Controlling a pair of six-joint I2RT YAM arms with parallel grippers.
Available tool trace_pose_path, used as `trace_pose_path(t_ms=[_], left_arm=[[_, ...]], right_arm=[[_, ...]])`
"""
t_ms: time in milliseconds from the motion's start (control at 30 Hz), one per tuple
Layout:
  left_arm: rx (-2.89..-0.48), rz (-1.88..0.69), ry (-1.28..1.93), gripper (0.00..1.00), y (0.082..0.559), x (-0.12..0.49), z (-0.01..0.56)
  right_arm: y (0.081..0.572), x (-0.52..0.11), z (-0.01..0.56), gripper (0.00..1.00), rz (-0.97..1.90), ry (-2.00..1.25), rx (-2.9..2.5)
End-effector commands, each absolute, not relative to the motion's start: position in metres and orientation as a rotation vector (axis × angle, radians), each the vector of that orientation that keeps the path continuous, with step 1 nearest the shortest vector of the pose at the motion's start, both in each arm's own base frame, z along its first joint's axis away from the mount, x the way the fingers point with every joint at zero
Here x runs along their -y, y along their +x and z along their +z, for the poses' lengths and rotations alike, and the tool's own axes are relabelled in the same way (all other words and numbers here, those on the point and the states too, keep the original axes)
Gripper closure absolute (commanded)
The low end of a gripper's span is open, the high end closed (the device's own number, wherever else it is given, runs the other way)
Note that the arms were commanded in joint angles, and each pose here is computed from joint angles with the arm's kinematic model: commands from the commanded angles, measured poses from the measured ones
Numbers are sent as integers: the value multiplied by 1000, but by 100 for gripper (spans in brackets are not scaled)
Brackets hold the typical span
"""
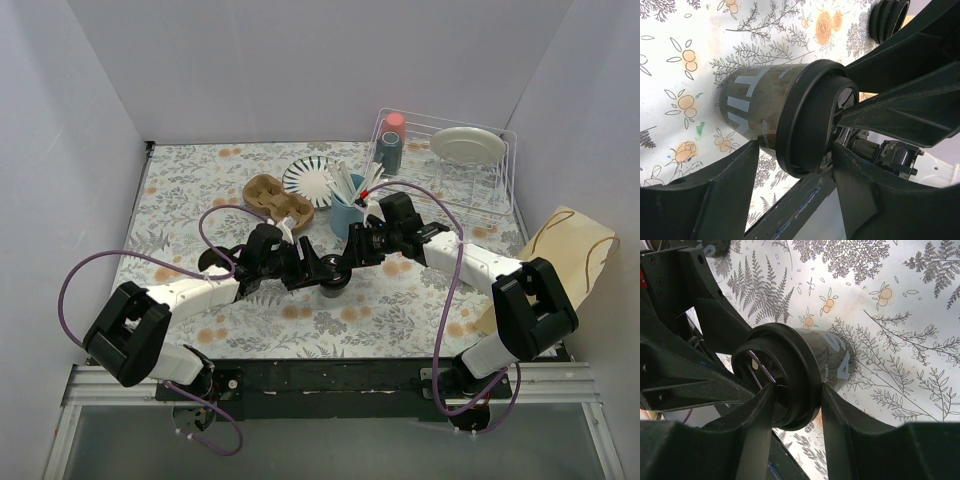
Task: Pack the takeout coffee
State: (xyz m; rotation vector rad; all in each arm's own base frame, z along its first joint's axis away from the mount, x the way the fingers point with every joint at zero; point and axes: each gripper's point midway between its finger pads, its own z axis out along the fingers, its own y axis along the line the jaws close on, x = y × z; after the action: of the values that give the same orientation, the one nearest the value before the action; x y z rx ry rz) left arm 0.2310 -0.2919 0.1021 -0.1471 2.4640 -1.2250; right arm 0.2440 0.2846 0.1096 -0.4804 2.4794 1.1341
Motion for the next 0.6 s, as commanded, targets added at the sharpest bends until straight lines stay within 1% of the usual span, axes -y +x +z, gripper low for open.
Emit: trace_pose_path(t_ms=[0,133,267,567], left_arm=[[-2477,-1158,-161,44,233,286,86],[-2419,-1171,-187,44,239,285,96],[-2349,-1192,-189,41,245,286,113],[-2294,-1188,-201,39,256,287,125]], right_arm=[[243,-276,89,58,1071,-463,-2532],[241,-274,86,58,1067,-460,-2541],[240,-275,89,58,1078,-462,-2532],[239,-276,92,58,1091,-470,-2522]])
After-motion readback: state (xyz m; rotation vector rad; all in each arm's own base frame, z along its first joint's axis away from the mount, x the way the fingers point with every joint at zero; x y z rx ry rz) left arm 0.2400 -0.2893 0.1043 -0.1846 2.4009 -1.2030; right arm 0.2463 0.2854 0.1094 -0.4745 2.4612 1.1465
